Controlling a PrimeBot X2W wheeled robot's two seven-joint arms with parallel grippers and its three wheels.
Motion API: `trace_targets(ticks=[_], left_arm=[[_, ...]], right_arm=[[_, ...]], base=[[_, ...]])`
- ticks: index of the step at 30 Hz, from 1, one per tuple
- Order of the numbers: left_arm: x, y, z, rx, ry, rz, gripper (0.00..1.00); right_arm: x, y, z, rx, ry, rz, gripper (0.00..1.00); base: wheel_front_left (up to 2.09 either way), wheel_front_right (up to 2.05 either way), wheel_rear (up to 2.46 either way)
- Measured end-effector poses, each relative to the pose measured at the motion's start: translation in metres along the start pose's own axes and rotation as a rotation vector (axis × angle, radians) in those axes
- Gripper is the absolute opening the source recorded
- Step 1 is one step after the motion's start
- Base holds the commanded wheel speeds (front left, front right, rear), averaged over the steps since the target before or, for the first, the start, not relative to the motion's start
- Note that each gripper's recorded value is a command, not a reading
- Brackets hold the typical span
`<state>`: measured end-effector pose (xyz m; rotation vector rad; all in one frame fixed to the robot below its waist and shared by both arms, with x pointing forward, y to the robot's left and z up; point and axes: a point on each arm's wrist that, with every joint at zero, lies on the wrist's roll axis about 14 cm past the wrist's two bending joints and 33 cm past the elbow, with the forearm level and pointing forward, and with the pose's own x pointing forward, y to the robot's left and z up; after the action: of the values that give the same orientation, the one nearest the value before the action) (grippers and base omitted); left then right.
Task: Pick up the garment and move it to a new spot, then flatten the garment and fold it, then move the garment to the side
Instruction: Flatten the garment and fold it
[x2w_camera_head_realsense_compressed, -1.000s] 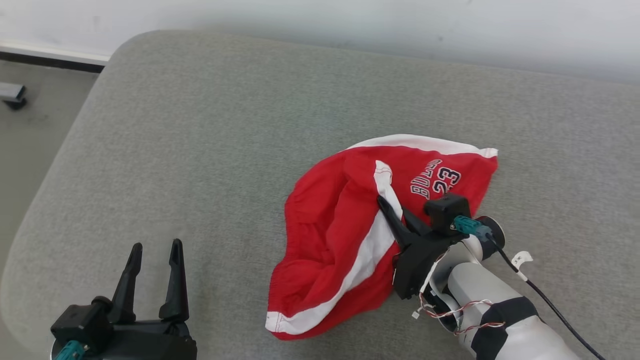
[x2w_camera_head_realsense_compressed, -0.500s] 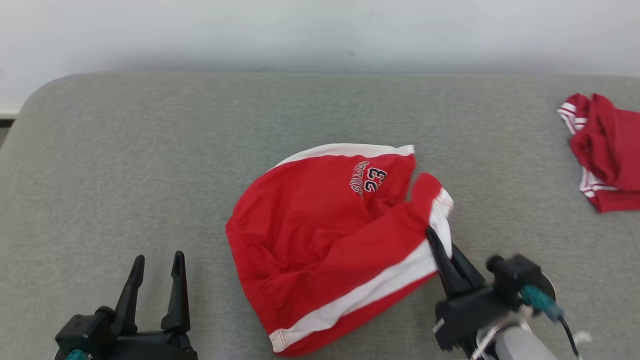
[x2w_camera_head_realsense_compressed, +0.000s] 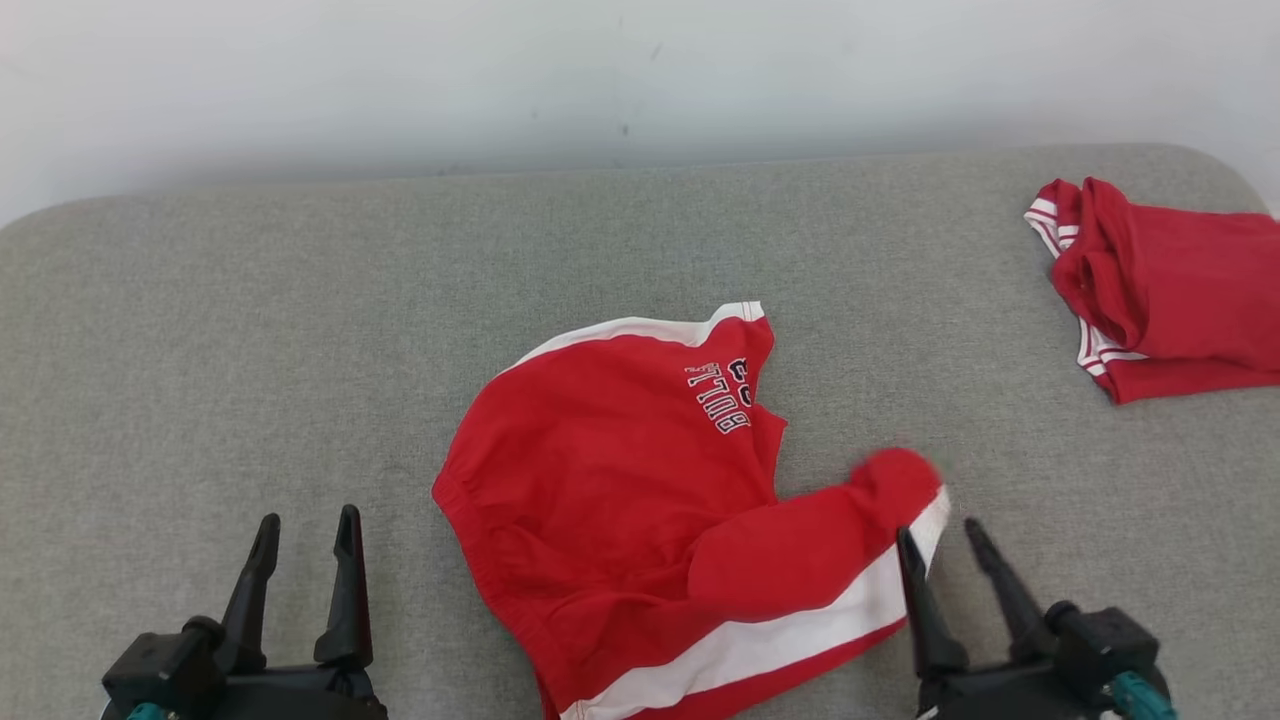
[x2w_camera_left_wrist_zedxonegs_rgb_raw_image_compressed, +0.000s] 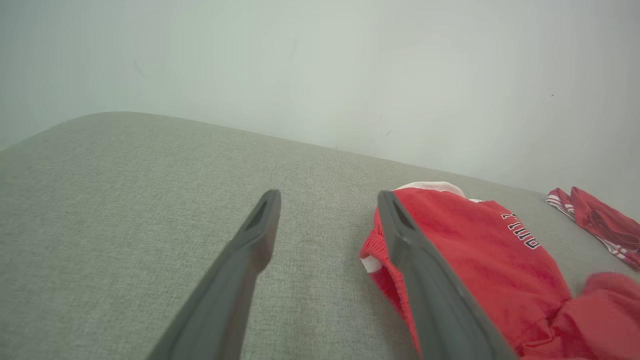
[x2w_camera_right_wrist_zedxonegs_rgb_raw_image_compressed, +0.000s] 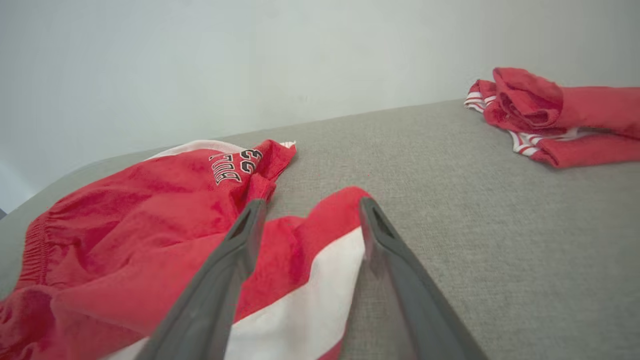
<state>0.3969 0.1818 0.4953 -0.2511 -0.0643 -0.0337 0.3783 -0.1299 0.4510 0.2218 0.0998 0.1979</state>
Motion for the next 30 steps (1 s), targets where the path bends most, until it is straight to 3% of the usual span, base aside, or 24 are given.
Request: trace_targets(ticks=[8, 14, 24, 30], left_arm=[[-0.003, 0.002, 0.006, 0.007, -0.018, 0.006, 1.00], [0.000, 0.002, 0.008, 0.016, -0.024, 0.005, 1.00], [0.049, -0.026, 0.037, 0.107, -0.099, -0.138, 1.00], [0.066, -0.041, 0.017, 0.134, -0.032, -0.208, 1.00]], right_arm=[[-0.004, -0.007, 0.044, -0.050, -0.139, -0.031, 1.00], [-0.008, -0.005, 0.045, -0.049, -0.145, -0.033, 1.00], [-0.008, -0.012, 0.041, -0.032, -0.132, -0.056, 1.00], [-0.010, -0.022, 0.036, -0.018, -0.118, -0.087, 1.00]], base=[[0.00, 0.00, 0.00], [0.00, 0.00, 0.00], [0.00, 0.00, 0.00], [0.00, 0.00, 0.00]])
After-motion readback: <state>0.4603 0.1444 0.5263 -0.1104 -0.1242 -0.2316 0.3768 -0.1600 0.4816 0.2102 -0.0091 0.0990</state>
